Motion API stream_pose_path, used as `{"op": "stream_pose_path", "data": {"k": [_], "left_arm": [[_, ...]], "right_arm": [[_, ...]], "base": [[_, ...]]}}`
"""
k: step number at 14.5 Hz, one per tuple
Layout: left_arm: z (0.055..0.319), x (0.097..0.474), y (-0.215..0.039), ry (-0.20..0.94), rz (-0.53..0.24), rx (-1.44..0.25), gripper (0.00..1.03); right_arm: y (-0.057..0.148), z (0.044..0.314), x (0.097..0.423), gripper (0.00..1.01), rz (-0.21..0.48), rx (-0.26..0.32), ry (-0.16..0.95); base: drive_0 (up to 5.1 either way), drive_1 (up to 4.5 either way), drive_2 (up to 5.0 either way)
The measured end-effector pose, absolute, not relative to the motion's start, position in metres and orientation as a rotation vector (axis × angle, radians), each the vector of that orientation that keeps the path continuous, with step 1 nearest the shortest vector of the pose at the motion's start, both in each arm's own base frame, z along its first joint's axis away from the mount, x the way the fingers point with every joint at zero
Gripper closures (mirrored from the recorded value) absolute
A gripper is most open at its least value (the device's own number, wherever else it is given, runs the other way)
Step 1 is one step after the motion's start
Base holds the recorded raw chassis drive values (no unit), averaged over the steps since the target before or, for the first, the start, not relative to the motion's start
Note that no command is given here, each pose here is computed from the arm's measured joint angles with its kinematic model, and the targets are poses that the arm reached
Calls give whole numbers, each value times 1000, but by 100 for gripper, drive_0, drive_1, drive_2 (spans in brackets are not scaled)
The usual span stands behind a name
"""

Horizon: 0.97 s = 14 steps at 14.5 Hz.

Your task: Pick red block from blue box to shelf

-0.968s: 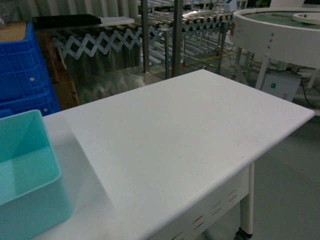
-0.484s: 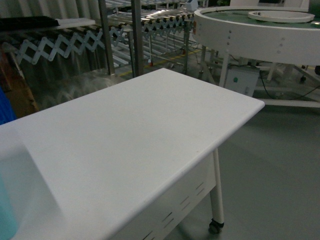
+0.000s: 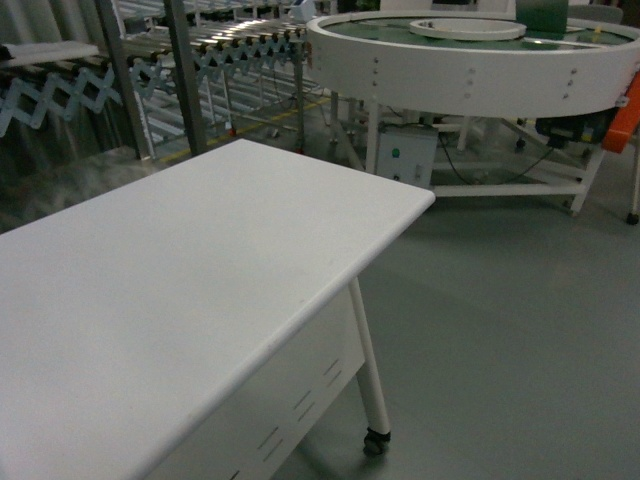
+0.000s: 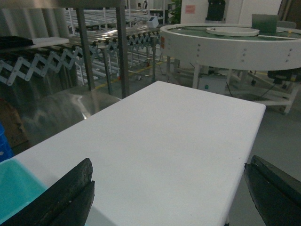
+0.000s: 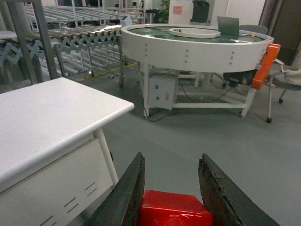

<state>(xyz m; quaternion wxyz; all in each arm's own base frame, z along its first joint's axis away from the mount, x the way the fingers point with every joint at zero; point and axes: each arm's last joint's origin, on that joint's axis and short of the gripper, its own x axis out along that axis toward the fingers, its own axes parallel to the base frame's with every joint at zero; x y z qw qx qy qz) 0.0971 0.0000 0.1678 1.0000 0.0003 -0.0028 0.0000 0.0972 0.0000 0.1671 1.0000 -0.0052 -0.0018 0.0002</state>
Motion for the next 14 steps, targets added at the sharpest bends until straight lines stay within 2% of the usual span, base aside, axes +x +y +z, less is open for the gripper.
{"op": "stream_pose_path", "data": {"k": [14], "left_arm": [[168,97,0,-5,0,1,5]], "right_arm": [[0,167,97,73,0,-11,-3]], "base": [[-158,-158,-158]]}}
